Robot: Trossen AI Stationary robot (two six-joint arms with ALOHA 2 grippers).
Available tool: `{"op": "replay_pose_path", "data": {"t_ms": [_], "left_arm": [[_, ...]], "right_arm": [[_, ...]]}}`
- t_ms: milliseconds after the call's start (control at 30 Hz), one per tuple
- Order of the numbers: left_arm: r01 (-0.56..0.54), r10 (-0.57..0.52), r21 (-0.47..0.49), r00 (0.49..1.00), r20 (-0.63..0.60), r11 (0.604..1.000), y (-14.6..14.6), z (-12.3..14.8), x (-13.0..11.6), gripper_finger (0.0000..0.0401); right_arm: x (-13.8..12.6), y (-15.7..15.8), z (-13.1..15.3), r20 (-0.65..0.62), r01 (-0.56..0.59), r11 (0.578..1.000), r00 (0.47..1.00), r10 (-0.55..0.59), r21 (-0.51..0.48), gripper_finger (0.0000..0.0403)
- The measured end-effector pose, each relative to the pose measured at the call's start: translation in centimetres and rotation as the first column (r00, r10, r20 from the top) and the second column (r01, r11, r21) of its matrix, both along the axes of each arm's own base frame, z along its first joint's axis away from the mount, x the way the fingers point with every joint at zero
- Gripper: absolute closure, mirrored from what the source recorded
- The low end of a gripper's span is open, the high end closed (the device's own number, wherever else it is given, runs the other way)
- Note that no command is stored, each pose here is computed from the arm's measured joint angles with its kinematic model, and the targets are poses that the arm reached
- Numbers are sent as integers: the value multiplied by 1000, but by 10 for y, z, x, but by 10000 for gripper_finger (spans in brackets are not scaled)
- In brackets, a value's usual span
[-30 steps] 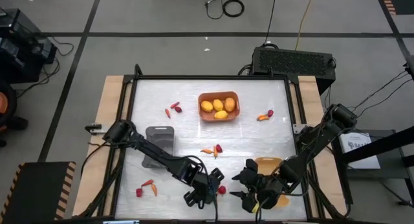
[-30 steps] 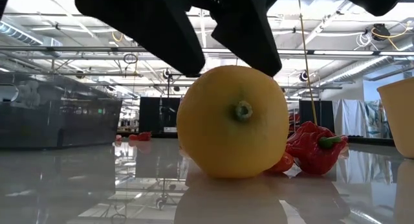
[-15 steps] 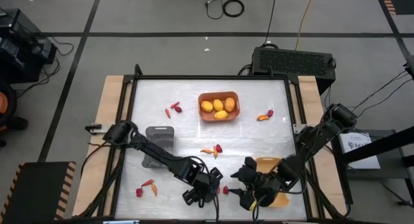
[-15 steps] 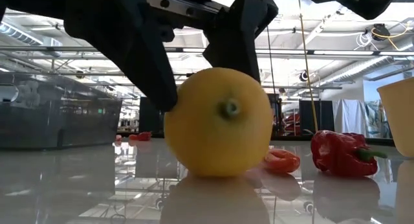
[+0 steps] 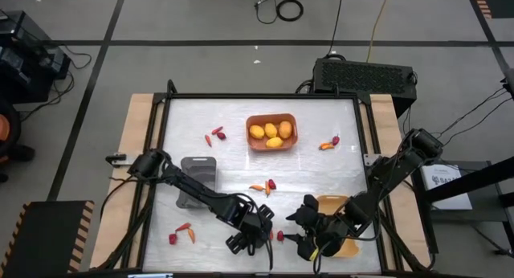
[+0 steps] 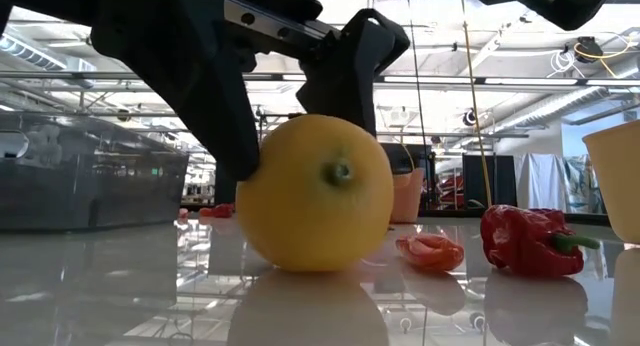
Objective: Sort produce into baskets
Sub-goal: Put the lemon into the orange bin
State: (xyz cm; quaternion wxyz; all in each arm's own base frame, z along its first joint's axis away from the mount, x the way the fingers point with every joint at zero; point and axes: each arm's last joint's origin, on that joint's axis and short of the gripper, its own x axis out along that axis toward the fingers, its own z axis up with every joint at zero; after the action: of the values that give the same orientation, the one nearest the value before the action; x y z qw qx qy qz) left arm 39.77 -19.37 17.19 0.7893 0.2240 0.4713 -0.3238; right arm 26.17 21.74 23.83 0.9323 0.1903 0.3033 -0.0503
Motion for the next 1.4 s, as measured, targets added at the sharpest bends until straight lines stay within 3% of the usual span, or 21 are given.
{"op": "replay_pose_path", "data": {"t_ms": [367,667,900,1167,1400], "left_arm": [[-3,3,4,1000,-4,1000,0,0,0,110],[-12,12,14,1000,2,1000,1,1,-1,162],[-58,58,20,998,7,998,13,25,-7,163],[-204,200,29,974,106,979,73,81,-9,163],[-436,414,60,882,224,898,170,115,-6,163]], "right_arm": [[0,0,0,0,0,1000,1000,0,0,143],[0,0,0,-1,0,1000,1000,0,-1,143],[0,0,0,-4,-2,1000,1000,2,-6,143],[0,0,-1,-7,-19,999,1000,19,-33,143],[-2,-3,-2,-19,-48,990,999,46,-134,143]]}}
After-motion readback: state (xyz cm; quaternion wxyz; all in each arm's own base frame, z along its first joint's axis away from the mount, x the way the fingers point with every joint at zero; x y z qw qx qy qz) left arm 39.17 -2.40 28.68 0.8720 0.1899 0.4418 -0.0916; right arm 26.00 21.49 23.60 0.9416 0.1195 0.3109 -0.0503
